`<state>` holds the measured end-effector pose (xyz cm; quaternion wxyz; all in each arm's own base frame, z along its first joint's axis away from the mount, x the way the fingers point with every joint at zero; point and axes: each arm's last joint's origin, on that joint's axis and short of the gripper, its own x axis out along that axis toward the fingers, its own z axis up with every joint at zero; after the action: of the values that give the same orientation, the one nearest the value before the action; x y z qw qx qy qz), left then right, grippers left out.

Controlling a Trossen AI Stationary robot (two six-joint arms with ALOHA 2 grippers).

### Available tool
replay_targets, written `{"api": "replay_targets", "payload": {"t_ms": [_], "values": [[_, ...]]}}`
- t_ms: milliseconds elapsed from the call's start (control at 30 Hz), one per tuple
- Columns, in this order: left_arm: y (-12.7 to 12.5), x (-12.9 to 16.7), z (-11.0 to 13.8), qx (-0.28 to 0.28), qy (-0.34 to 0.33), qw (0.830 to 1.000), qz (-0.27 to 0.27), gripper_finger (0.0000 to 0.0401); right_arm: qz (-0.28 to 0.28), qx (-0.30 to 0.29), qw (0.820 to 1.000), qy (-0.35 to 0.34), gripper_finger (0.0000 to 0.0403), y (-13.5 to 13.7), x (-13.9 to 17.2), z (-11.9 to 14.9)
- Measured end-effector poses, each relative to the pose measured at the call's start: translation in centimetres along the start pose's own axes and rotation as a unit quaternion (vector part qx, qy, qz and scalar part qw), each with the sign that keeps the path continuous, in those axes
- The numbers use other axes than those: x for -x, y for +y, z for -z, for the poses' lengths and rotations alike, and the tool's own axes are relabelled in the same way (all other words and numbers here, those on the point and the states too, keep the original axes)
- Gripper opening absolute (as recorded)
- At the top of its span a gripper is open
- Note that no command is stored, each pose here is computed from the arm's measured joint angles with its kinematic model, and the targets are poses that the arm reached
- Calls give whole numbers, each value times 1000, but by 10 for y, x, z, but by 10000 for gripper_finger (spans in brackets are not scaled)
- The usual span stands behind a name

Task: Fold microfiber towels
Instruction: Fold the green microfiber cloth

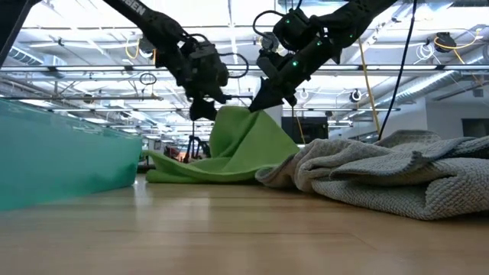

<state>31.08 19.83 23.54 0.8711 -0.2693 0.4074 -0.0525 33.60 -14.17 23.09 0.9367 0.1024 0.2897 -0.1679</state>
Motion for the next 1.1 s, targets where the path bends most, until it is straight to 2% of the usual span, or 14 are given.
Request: {"api": "replay_targets", "payload": {"t_ms": [100,167,233,333,433,467,533,633,733,933,1000,1100], "values": [[2,-8,-6,-15,-44,998,-32,270,0,0,1000,0,0,0,0,0],[3,-10,-9,-16,-70,996,-44,244,0,0,1000,2,0,0,0,0],[3,-10,-13,-11,-86,995,-45,202,1,-1,1000,9,0,0,0,2],[3,-10,-13,-1,-89,995,-54,119,2,-18,1000,20,1,-1,0,4],[3,-10,-13,-20,-90,994,-53,33,2,-42,999,35,10,-1,0,7],[3,-10,-14,-29,-93,994,-48,17,1,-50,998,40,16,-1,0,8],[1,-10,-16,-38,-101,993,-45,12,-9,-72,996,46,31,0,1,8],[-2,-13,-18,-60,-107,991,-53,20,-56,-108,991,50,67,-1,7,6],[-9,-17,-18,-100,-100,988,-55,11,-108,-146,982,43,113,-9,18,-1],[-28,-29,-18,-189,-87,977,-48,14,-145,-211,966,33,198,-31,32,-8],[-35,-34,-18,-214,-81,972,-56,18,-174,-215,960,41,216,-38,30,-6],[-43,-40,-17,-243,-74,965,-69,19,-215,-188,957,43,225,-44,26,-3]]}}
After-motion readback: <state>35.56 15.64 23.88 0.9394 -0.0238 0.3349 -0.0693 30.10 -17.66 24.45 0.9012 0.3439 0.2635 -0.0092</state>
